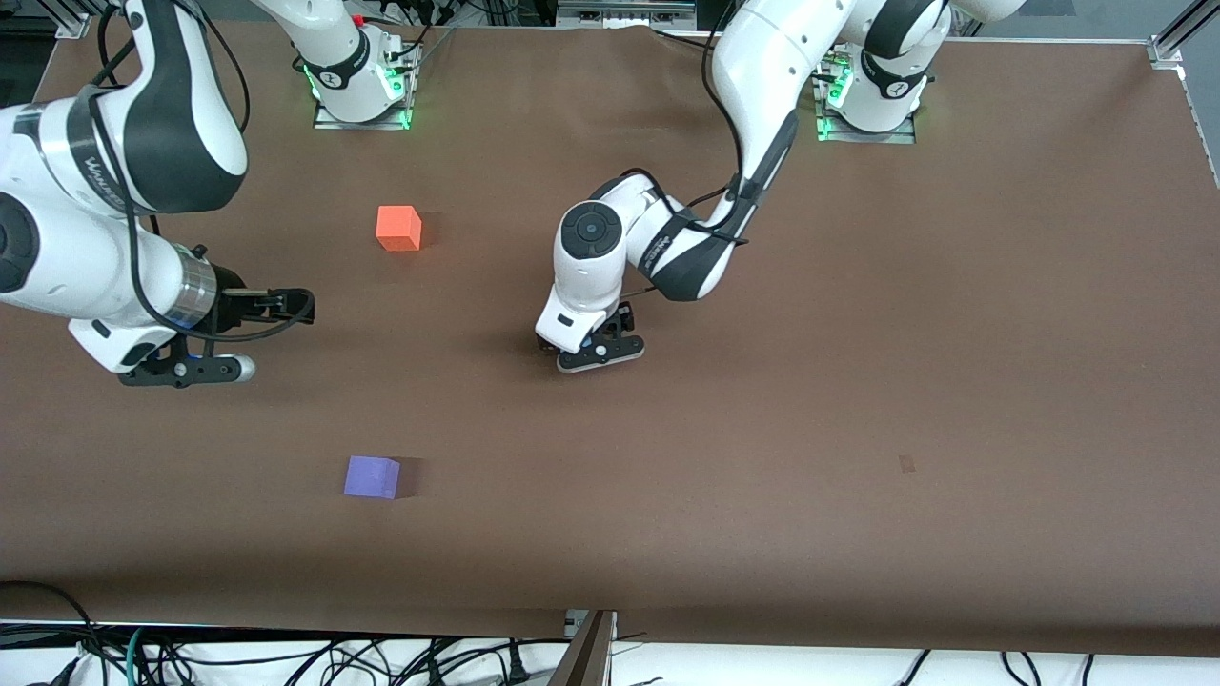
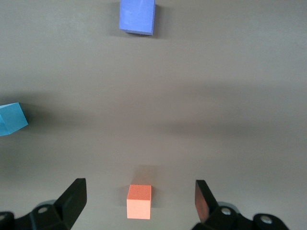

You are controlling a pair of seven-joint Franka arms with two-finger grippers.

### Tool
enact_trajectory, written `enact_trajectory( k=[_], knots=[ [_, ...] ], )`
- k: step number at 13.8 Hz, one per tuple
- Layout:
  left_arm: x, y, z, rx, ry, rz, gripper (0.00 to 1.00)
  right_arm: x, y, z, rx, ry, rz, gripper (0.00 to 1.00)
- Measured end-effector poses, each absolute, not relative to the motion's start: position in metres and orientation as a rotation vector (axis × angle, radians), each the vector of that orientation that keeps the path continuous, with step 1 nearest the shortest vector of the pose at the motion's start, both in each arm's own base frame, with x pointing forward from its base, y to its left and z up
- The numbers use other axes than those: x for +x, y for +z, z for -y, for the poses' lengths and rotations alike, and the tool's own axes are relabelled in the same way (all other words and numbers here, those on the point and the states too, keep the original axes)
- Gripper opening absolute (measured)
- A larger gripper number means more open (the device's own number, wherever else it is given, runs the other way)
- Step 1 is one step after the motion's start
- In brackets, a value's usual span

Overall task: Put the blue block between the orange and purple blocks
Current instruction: 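Carry the cube toward the table middle while the right gripper reaches out, then open the left gripper to set the light blue cube down, then grasp the light blue cube with the right gripper while the left gripper withdraws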

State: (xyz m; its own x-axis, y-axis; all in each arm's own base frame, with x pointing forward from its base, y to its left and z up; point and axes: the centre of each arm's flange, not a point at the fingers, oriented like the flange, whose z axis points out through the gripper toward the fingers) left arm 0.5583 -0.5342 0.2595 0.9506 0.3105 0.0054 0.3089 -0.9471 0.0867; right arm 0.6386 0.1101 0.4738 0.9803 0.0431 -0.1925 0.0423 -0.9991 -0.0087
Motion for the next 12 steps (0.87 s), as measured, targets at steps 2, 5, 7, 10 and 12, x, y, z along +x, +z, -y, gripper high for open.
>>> enact_trajectory(
  k=[2,5,7,10,12],
  knots=[
    [0.582,0.286,0.500,3.032,-0.008,-0.563,1.00,0.640,0.466,-0.121,-3.090,0.310,0.061,1.00],
    [0.617,0.327,0.435,3.063,-0.087,-0.615,1.00,0.637,0.457,-0.163,-3.083,0.298,-0.005,1.00],
    [0.625,0.359,0.405,3.087,-0.130,-0.570,1.00,0.631,0.450,-0.204,-3.092,0.279,-0.032,1.00],
    [0.634,0.423,0.353,3.092,-0.156,-0.527,1.00,0.623,0.431,-0.259,-3.097,0.239,-0.018,1.00],
    [0.638,0.466,0.301,3.089,-0.166,-0.479,1.00,0.619,0.414,-0.290,-3.094,0.202,-0.011,1.00]
  ],
)
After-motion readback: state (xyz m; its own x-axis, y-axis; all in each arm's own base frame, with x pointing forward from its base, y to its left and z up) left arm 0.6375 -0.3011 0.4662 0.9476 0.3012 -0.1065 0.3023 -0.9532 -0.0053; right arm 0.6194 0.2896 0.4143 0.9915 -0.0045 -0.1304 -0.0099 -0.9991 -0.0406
